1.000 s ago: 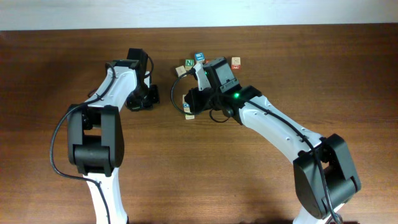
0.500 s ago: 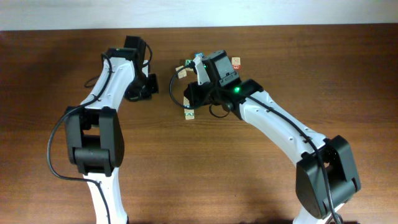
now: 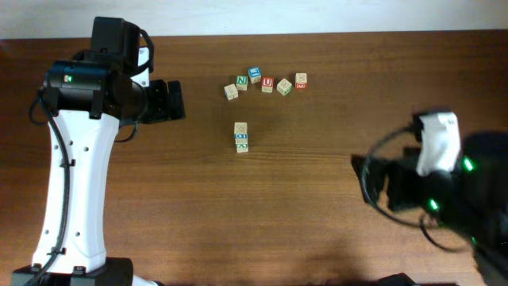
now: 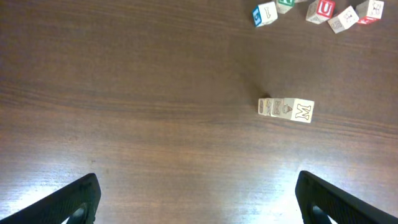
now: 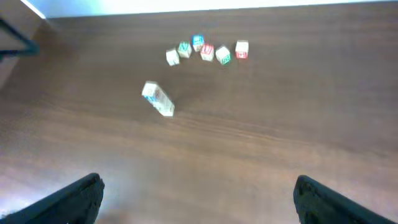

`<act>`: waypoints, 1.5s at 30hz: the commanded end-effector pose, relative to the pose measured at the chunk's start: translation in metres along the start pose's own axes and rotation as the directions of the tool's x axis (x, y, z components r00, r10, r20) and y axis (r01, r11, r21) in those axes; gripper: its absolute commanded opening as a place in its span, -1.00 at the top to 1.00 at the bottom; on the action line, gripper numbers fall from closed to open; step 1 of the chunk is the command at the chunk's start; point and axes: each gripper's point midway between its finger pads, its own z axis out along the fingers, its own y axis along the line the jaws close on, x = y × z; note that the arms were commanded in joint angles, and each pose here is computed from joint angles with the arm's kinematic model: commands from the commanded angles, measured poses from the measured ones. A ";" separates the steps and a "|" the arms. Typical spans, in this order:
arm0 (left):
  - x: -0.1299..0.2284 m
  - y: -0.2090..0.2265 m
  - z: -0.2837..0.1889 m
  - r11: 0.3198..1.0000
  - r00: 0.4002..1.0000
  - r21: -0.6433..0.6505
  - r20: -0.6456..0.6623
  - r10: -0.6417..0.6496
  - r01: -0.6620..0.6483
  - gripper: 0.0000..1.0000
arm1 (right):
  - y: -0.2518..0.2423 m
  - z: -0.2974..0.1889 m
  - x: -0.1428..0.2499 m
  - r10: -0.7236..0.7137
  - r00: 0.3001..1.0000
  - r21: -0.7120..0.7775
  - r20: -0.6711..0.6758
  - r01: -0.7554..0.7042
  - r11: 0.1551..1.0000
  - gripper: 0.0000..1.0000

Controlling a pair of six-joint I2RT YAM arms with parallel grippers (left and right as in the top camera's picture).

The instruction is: Rotate 4 blocks

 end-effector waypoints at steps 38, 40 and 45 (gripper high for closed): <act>-0.001 0.002 -0.003 1.000 1.000 -0.006 0.009 0.004 -0.004 -0.98 | -0.120 0.143 0.125 -0.199 0.780 0.240 0.593 0.065 0.969 -0.96; -0.001 0.002 -0.003 1.000 1.000 -0.006 0.009 0.004 -0.004 -0.98 | -0.120 0.143 0.125 -0.199 0.780 0.239 0.593 0.066 0.969 -0.96; -0.020 0.026 -0.048 0.992 0.974 -0.122 0.227 0.004 0.024 -0.98 | -0.120 0.143 0.125 -0.199 0.780 0.239 0.593 0.066 0.969 -0.96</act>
